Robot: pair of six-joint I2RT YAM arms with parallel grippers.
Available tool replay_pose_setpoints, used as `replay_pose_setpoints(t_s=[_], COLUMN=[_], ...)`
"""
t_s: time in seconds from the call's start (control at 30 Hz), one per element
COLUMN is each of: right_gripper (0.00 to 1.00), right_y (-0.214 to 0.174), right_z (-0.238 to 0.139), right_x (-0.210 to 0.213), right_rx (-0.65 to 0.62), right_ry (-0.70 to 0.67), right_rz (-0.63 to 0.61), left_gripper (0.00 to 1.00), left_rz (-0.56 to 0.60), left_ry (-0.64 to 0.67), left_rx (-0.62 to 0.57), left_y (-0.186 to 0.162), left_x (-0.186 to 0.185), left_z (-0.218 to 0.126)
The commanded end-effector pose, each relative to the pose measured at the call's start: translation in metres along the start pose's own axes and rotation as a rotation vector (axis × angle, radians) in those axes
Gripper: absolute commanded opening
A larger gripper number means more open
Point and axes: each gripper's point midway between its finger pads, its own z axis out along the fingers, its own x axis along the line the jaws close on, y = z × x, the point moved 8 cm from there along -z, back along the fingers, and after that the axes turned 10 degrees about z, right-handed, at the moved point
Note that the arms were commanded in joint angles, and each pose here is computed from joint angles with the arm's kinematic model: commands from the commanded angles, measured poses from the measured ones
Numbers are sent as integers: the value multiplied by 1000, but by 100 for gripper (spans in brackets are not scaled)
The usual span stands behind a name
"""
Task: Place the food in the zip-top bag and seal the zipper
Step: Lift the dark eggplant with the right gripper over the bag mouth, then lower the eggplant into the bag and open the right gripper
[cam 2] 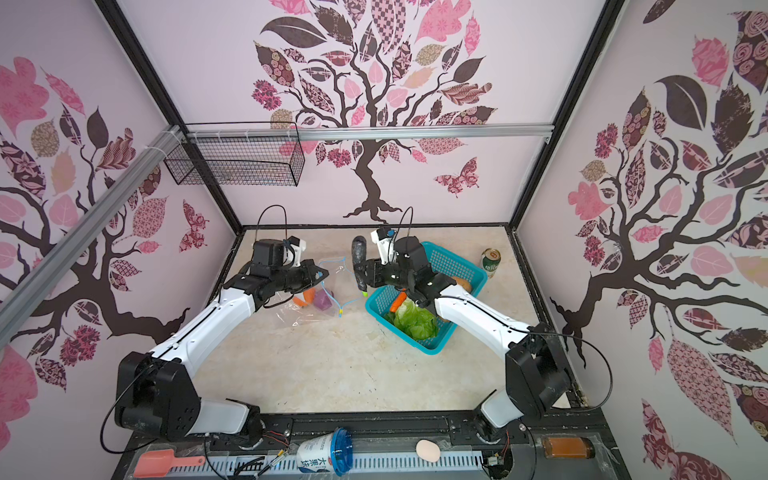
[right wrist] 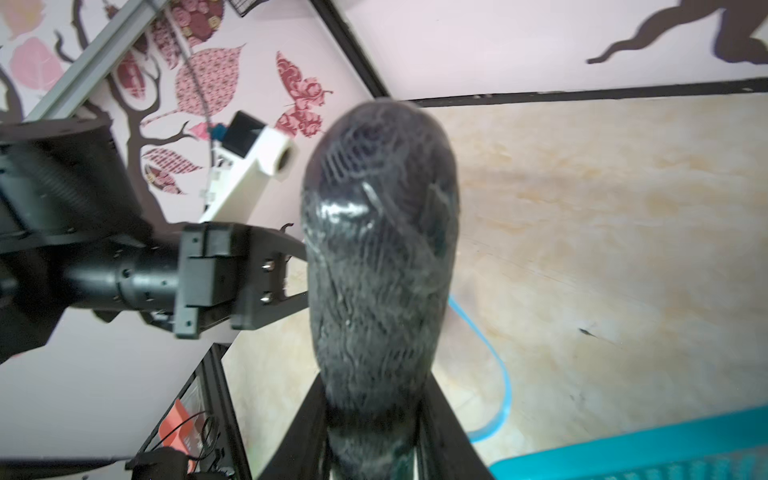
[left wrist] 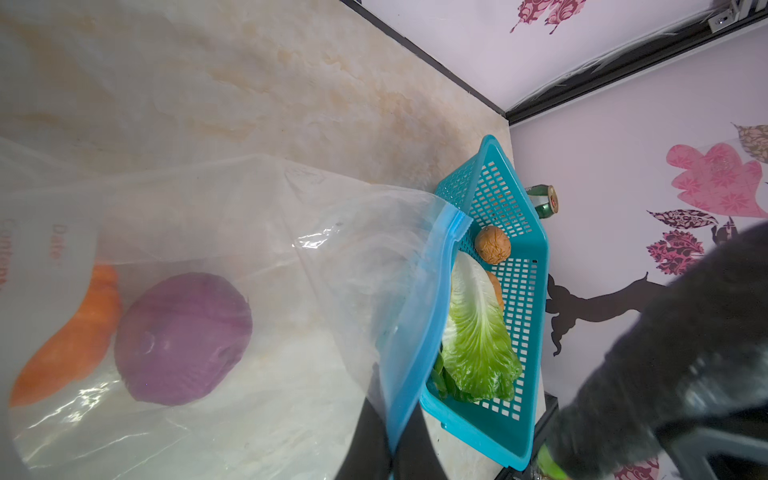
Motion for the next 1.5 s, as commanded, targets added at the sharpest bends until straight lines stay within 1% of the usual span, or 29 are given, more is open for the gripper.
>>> replay_pose_setpoints(t_s=[0.0, 0.23, 0.37, 0.5, 0.73, 1.03, 1.13, 1.2, 1.3, 1.47], right_gripper=[30, 30, 30, 30, 32, 34, 34, 34, 35, 35], right_y=[-5, -7, -12, -20, -43, -66, -70, -75, -85, -89], right_z=[18, 44, 66, 77, 72, 71, 69, 66, 69, 76], right_x=[9, 8, -3, -13, -29, -48, -45, -41, -39, -45], right_rx=[4, -41, -45, -49, -17, 59, 56, 49, 82, 114], right_ry=[-5, -31, -11, -11, -29, -93, -110, -126, -168, -216], right_rz=[-99, -212, -214, -221, -220, -251, -294, -347, -411, -403], left_gripper=[0, 0, 0, 0, 0, 0, 0, 0, 0, 0], left_rz=[27, 32, 37, 41, 31, 30, 29, 26, 27, 34], left_ry=[-38, -41, -46, -48, -48, -49, -49, -48, -50, -52], left_rx=[-43, -36, -37, -34, -34, -28, -23, -18, -15, -23], left_y=[8, 7, 7, 7, 9, 8, 8, 8, 8, 9], left_x=[-10, -12, -13, -13, -11, -9, -8, -8, -8, -10], left_z=[-9, -8, -8, -8, -7, -6, -5, -3, -3, -6])
